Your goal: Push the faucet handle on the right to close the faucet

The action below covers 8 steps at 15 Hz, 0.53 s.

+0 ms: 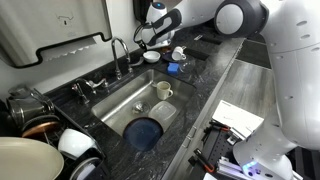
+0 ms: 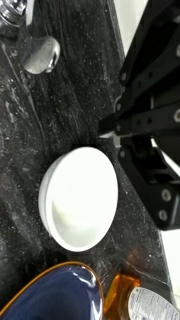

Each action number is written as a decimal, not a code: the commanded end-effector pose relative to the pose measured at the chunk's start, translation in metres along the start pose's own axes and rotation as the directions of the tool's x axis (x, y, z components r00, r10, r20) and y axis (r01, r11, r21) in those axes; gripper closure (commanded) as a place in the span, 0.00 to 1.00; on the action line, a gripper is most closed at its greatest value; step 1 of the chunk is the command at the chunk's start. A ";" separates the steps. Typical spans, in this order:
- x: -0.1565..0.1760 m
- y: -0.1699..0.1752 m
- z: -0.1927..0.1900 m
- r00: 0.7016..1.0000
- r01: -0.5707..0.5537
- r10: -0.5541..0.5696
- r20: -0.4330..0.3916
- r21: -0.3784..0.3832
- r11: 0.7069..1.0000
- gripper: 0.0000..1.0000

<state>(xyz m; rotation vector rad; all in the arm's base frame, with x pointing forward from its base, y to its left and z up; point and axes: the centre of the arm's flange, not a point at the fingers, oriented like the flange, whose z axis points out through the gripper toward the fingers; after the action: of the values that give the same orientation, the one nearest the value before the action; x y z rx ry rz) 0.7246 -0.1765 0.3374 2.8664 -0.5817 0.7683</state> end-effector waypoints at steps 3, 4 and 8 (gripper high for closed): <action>-0.018 0.015 -0.035 0.980 0.072 -0.070 0.186 -0.001 0.997 1.00; -0.020 0.017 -0.040 0.973 0.086 -0.084 0.216 -0.001 0.996 1.00; -0.032 0.020 -0.055 0.927 0.157 -0.161 0.339 0.040 0.987 1.00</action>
<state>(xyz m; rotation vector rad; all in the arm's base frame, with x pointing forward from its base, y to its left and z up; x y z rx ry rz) 0.6901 -0.1761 0.3607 2.9818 -0.4662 0.3788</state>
